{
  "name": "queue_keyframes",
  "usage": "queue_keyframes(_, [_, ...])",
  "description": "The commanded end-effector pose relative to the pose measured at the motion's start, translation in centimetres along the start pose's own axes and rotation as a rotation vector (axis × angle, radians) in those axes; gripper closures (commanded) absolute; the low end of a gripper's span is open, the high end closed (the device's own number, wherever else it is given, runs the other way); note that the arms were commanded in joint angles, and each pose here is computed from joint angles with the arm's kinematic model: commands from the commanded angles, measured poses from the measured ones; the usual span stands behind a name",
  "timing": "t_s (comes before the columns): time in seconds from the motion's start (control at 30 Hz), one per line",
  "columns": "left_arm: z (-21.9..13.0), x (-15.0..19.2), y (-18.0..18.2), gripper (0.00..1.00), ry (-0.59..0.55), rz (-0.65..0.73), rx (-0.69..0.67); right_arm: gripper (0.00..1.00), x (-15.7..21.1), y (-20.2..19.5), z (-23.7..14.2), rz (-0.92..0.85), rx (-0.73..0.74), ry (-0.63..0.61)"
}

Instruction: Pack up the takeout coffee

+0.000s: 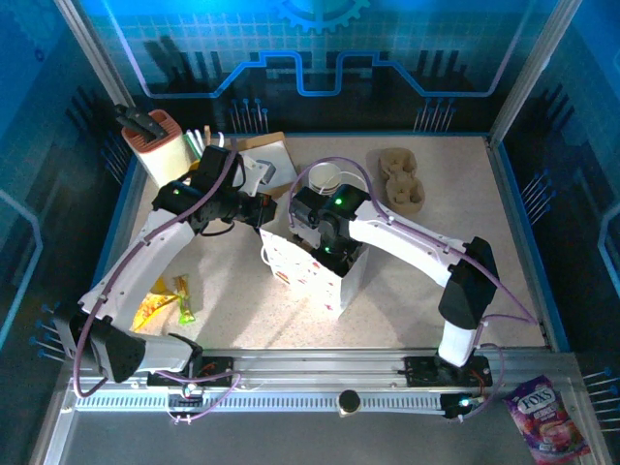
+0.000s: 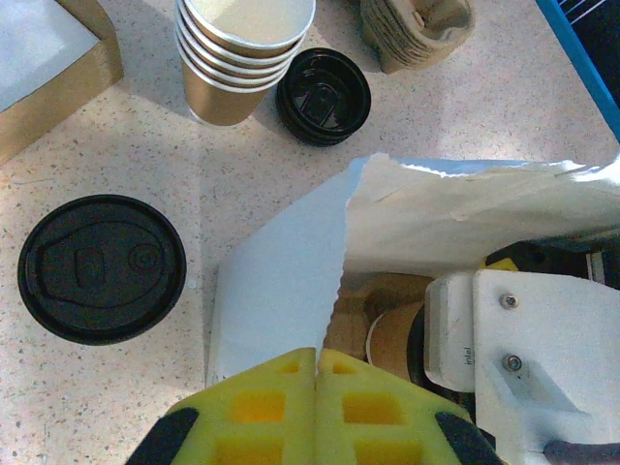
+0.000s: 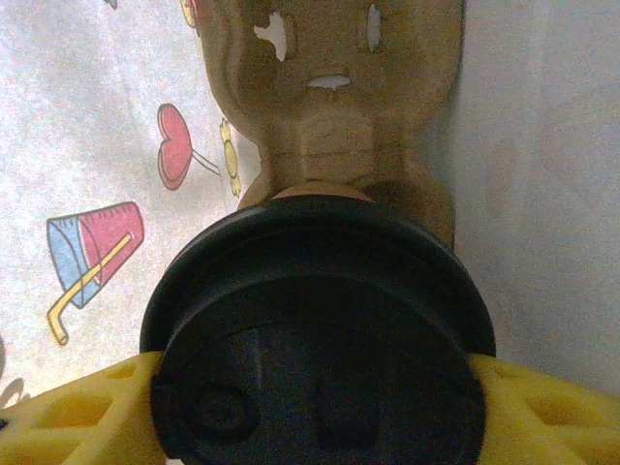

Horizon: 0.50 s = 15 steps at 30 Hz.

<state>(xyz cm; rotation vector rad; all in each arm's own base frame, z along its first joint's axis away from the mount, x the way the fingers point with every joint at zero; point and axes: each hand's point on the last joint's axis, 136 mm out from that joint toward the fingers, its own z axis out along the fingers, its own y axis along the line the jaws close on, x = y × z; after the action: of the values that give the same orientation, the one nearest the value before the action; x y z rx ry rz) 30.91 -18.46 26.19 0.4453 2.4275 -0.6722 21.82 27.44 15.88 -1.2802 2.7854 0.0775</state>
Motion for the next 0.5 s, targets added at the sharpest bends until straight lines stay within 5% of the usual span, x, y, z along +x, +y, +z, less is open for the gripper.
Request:
queue_keyframes(0.0, [0.17,0.24,-0.39,1.00,0.001,0.015,0.022,0.58,0.14,-0.03,-0.42,-0.002,-0.020,0.011])
queue_keyframes(0.47, [0.11,0.29,-0.41,1.00,-0.001,0.017,0.022,0.58,0.11,-0.11,-0.15,-0.003,-0.018,0.017])
